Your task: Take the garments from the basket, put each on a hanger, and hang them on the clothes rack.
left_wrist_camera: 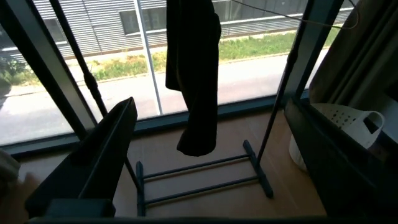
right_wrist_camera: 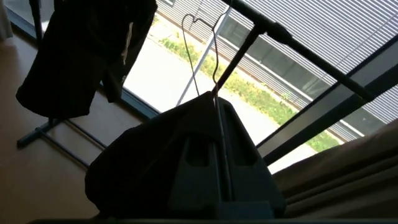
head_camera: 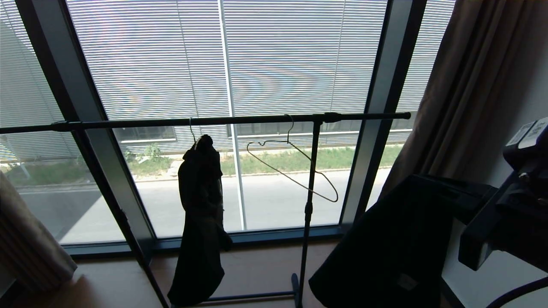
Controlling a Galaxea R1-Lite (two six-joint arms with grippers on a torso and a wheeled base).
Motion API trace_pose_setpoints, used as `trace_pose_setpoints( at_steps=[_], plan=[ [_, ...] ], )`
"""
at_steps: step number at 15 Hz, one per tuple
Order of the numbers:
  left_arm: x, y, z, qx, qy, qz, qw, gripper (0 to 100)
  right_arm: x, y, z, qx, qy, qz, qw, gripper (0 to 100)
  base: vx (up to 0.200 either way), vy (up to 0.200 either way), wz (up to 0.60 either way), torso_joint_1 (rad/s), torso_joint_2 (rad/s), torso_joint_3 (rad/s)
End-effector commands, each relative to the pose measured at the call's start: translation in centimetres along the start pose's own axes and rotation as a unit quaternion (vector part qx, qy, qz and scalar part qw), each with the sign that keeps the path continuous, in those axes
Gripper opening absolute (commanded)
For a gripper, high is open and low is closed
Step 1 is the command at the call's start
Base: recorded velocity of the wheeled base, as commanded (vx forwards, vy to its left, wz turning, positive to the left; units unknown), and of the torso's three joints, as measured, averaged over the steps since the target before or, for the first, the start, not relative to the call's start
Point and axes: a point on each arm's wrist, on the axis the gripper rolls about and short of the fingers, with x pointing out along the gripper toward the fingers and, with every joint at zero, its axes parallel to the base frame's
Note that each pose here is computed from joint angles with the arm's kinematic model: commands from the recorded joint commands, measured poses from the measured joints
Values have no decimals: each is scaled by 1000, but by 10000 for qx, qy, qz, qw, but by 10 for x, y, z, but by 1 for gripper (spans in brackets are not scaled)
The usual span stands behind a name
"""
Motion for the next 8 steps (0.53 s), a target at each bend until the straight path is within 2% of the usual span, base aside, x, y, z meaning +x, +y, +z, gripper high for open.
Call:
trace_pose_setpoints(
  at_steps=[1, 3, 4, 5, 7, 8],
  plan=[
    [42, 4, 44, -427, 892, -446, 9941, 100, 23, 8, 2, 142, 313, -307, 9989, 0, 0, 0, 0, 0, 0, 0],
    [67, -2, 56, -487, 1141, -943, 9878, 100, 35, 11, 5, 200, 462, -603, 9969, 0, 0, 0, 0, 0, 0, 0],
    [88, -6, 60, -450, 1445, -1001, 9834, 100, 44, 14, 6, 180, 575, -907, 9941, 0, 0, 0, 0, 0, 0, 0],
    [123, -11, 63, -375, 1866, -885, 9777, 100, 61, 24, 14, 190, 666, -1267, 9895, 0, 0, 0, 0, 0, 0, 0],
    [146, -31, 75, -448, 1903, -1314, 9719, 100, 83, 33, 29, 417, 643, -1677, 9829, 0, 0, 0, 0, 0, 0, 0],
    [157, -49, 87, -570, 1918, -1640, 9660, 100, 98, 42, 34, 584, 641, -1847, 9790, 0, 0, 0, 0, 0, 0, 0]
  ],
)
